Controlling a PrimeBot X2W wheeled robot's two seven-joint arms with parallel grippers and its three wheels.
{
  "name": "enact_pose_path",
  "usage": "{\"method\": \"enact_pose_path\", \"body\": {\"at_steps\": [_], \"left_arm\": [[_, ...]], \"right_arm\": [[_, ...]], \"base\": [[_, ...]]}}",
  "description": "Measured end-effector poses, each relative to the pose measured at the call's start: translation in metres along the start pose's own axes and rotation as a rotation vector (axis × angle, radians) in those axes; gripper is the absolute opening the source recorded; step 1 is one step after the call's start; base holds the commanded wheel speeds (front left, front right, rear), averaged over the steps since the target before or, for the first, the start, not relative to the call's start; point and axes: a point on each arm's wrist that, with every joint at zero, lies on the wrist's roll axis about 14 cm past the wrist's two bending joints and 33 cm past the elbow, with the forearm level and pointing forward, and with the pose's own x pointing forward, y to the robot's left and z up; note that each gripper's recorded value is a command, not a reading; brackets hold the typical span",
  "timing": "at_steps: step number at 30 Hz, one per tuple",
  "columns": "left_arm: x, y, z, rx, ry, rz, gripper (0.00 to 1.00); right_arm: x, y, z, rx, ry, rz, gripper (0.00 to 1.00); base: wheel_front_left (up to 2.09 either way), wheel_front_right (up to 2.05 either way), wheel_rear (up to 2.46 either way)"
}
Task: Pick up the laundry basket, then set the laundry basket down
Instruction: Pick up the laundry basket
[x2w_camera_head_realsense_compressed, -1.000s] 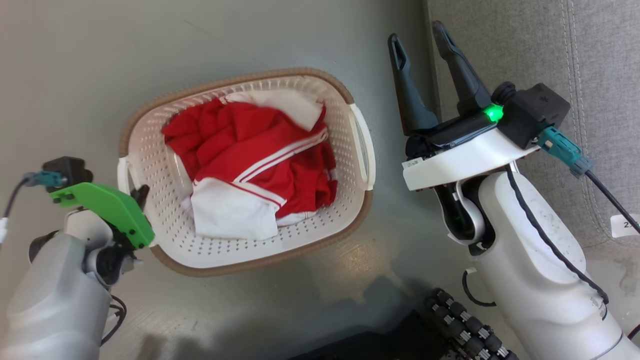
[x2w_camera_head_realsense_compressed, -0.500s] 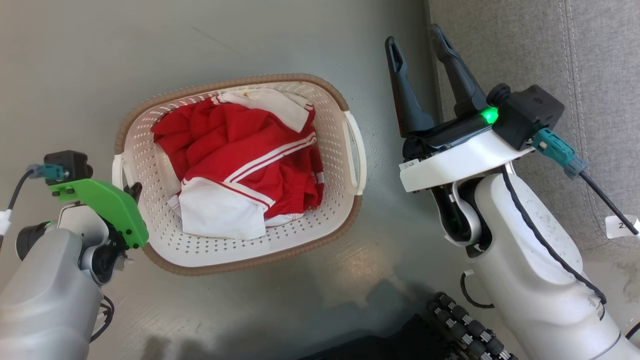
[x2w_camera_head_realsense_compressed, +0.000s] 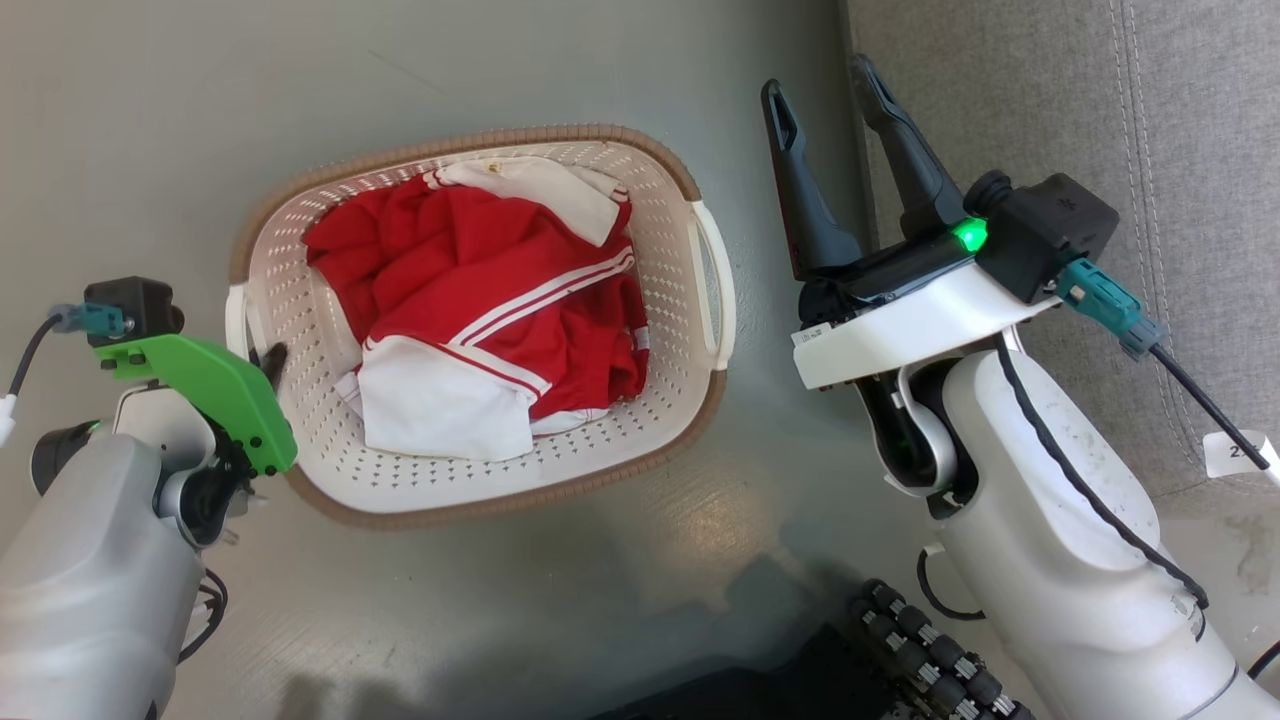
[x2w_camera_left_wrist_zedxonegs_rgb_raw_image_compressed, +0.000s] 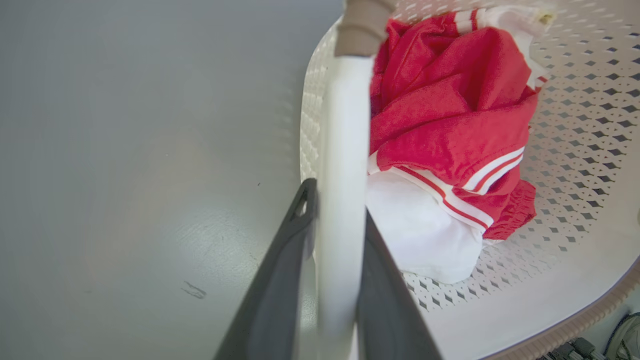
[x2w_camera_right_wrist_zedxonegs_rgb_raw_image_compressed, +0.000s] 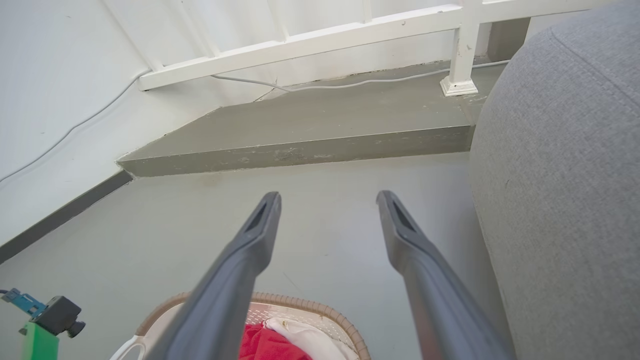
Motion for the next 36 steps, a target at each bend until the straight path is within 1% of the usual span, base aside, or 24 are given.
{"method": "enact_pose_path", "body": {"at_steps": [1, 10, 17, 22, 30, 36], "left_arm": [[0.000, -0.001, 0.001, 0.000, -0.001, -0.003, 1.00], [0.000, -0.007, 0.006, 0.006, -0.019, -0.018, 1.00], [-0.012, -0.012, 0.020, 0.043, -0.087, -0.016, 1.00], [-0.027, -0.021, 0.040, 0.078, -0.182, -0.020, 1.00], [-0.063, -0.046, 0.068, 0.128, -0.350, -0.051, 1.00], [-0.101, -0.071, 0.099, 0.178, -0.542, -0.095, 1.00]], "right_arm": [[0.000, 0.000, 0.000, 0.000, 0.001, 0.000, 1.00], [0.002, 0.001, 0.004, -0.006, -0.009, 0.004, 1.00], [0.000, 0.004, 0.015, 0.000, -0.029, 0.007, 1.00], [-0.003, 0.004, 0.031, 0.007, -0.058, 0.003, 1.00], [-0.014, 0.006, 0.062, 0.006, -0.123, 0.007, 1.00], [-0.025, 0.009, 0.086, 0.010, -0.175, 0.015, 1.00]], "base": [[0.00, 0.00, 0.00], [0.00, 0.00, 0.00], [0.00, 0.00, 0.00], [0.00, 0.00, 0.00], [0.00, 0.00, 0.00], [0.00, 0.00, 0.00]]}}
